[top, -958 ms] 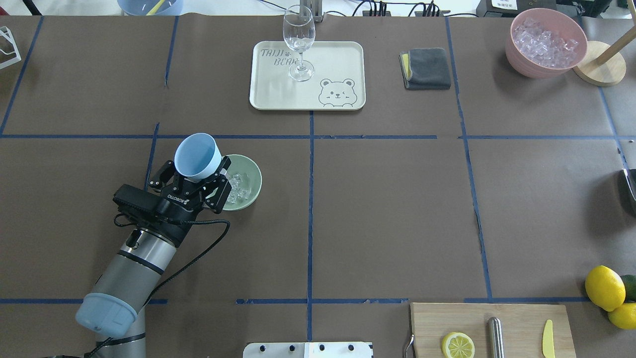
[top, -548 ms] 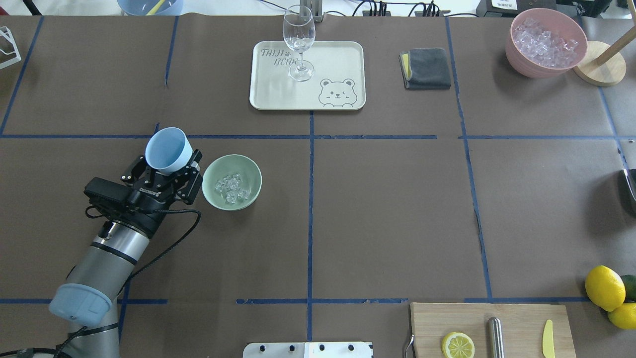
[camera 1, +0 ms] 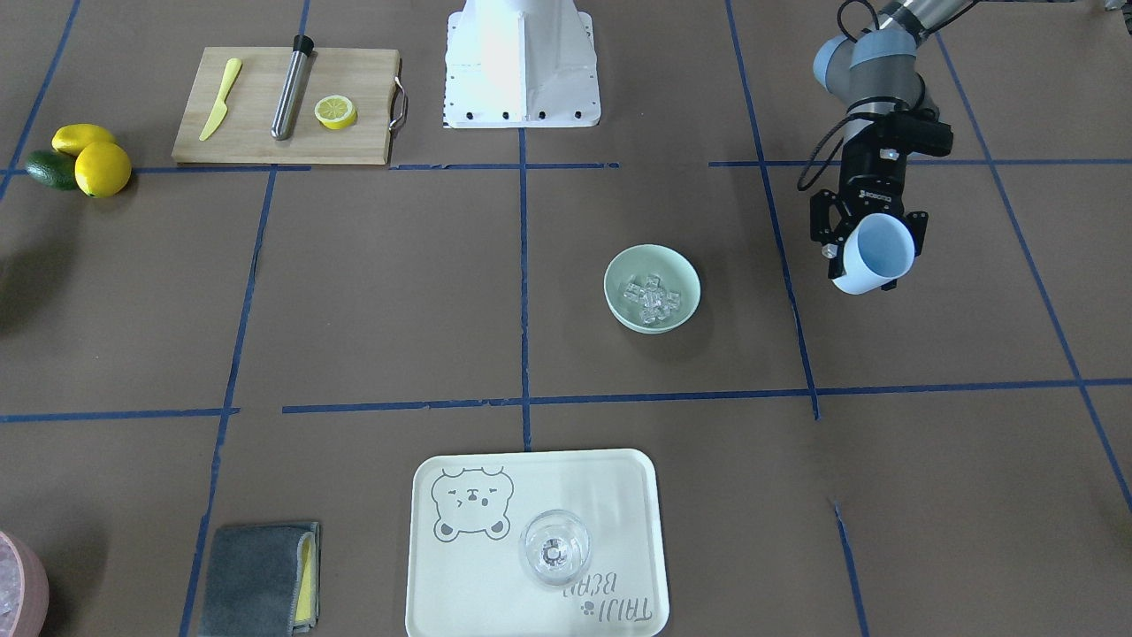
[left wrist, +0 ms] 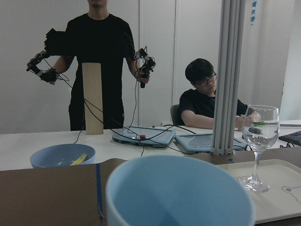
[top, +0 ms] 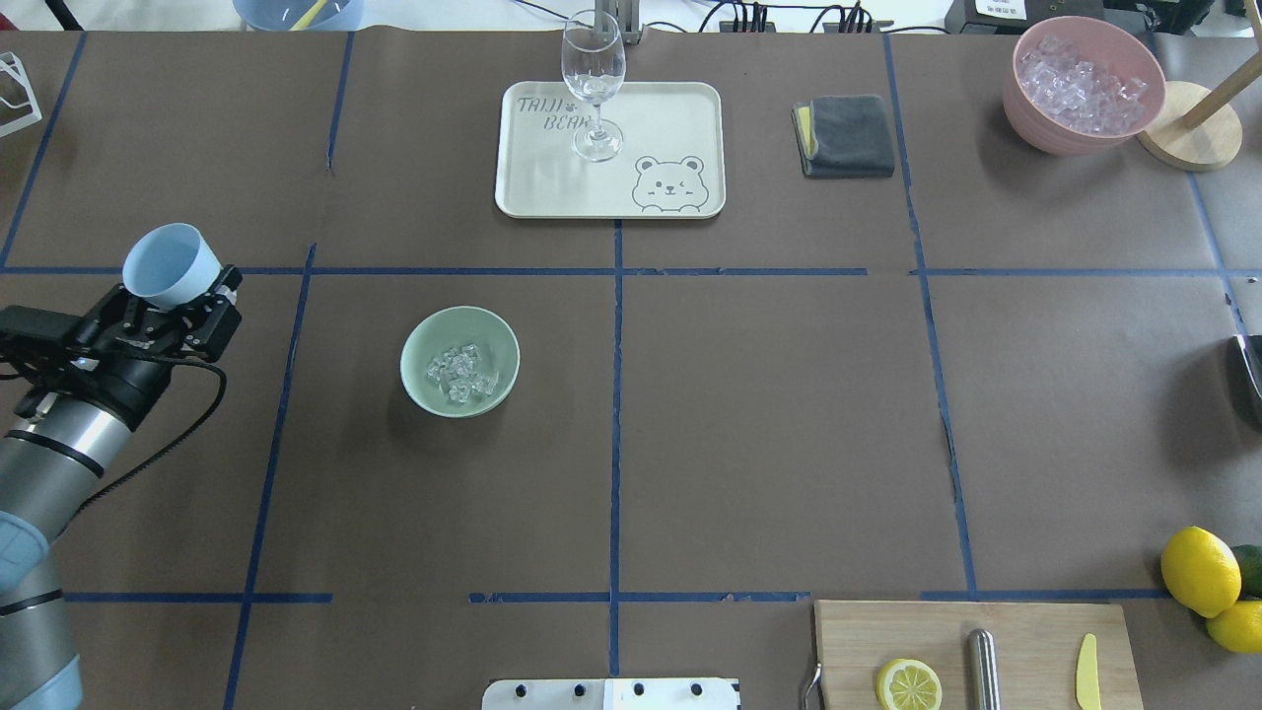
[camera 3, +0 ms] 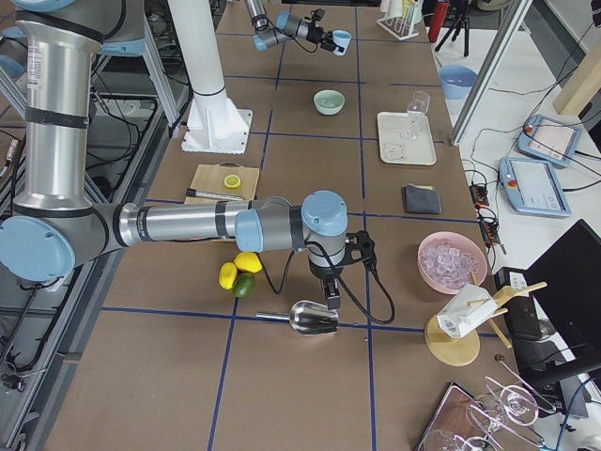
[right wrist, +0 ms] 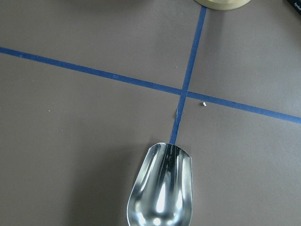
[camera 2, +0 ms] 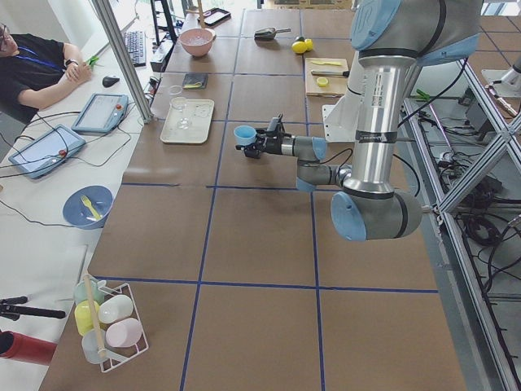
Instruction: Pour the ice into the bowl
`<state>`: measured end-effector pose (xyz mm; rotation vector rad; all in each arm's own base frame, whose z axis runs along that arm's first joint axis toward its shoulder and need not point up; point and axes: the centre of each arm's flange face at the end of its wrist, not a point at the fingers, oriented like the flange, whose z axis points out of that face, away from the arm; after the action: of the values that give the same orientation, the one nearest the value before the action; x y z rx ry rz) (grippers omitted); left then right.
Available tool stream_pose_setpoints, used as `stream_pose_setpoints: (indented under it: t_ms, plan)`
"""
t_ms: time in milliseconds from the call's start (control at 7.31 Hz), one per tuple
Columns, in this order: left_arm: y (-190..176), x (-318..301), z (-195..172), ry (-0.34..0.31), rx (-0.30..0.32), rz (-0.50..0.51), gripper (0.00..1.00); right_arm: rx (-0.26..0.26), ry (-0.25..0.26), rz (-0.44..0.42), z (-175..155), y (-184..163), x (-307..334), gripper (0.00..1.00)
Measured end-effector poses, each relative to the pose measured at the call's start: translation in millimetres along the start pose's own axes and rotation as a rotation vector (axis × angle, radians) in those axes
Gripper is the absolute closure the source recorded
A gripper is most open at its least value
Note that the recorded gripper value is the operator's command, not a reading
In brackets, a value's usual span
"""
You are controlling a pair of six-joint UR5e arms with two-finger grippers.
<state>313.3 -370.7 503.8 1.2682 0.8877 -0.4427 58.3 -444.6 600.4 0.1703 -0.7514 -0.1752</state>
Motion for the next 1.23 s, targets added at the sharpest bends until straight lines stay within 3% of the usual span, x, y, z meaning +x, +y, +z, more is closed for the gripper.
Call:
stream_pose_setpoints:
  t_ms: [411,821,1232]
  plan:
    - [13.9,-77.9,1.3,-0.107,-0.042,0.038,1.0,0.003,0.002,-0.002,-1.5,-1.5,-0.5,0.0]
    - [32.4,-106.9,4.7,-0.179,-0.014,0.066,1.0,0.004,0.002,-0.003,-1.9,-2.3,-0.9,0.0]
    - [45.3,-121.8,4.4,-0.223,0.016,0.011,0.72,0.004,0.002,-0.003,-1.9,-2.3,-0.9,0.0]
